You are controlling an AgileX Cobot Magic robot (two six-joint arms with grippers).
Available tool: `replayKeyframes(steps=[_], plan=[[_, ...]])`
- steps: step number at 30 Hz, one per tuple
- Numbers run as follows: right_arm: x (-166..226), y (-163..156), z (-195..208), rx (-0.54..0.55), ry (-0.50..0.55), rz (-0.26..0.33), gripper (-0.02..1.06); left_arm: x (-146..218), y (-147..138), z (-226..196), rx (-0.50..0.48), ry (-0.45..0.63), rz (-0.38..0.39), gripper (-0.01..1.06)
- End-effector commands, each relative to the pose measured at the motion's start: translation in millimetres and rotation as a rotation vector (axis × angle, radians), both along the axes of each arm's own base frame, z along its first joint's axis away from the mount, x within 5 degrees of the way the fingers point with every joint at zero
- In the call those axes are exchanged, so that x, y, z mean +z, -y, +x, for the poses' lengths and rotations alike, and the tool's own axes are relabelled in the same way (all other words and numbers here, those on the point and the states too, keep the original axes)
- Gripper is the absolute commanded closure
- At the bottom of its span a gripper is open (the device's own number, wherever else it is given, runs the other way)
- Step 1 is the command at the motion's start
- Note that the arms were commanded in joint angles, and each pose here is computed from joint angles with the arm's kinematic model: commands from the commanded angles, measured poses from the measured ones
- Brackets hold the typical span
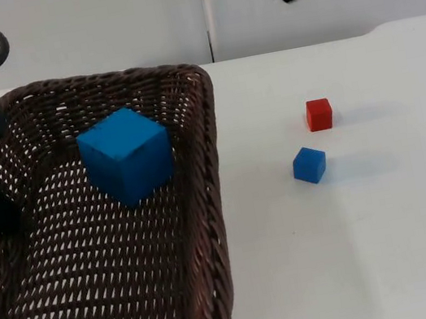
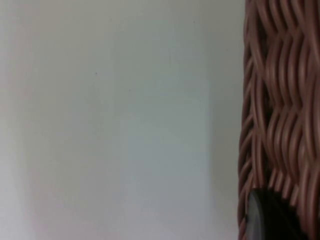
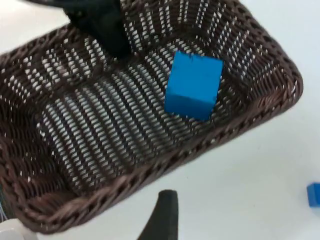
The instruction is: Pick up the basket with the left hand and place the largest block into the basket with the right hand.
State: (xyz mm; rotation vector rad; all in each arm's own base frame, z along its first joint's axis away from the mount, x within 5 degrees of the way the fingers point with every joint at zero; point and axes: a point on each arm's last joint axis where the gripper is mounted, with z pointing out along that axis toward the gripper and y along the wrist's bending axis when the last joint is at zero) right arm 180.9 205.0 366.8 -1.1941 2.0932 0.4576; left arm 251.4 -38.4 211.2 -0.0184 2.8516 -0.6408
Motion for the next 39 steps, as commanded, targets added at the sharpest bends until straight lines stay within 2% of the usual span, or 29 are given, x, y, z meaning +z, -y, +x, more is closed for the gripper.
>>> replayKeyframes(steps=[1, 14, 19, 28, 32, 39], plan=[[1, 8, -5, -0.014, 0.020, 0.024, 0.29, 4, 2, -1, 0.002, 0.009, -0.030, 1.05], [4, 14, -12, -0.014, 0.031, 0.037, 0.29, -7, 2, 9, 0.056, 0.012, -0.043, 1.05], [4, 14, -12, -0.015, 0.032, 0.038, 0.29, -26, 6, 23, 0.076, 0.002, -0.093, 1.05], [4, 14, -12, -0.032, 0.019, 0.050, 0.29, -74, 16, 46, 0.121, -0.032, -0.245, 1.05], [4, 14, -12, -0.039, 0.015, 0.055, 0.29, -90, 20, 55, 0.146, -0.012, -0.305, 1.05], [4, 14, -12, -0.056, 0.000, 0.065, 0.29, -111, 19, 88, 0.155, -0.008, -0.302, 1.05]])
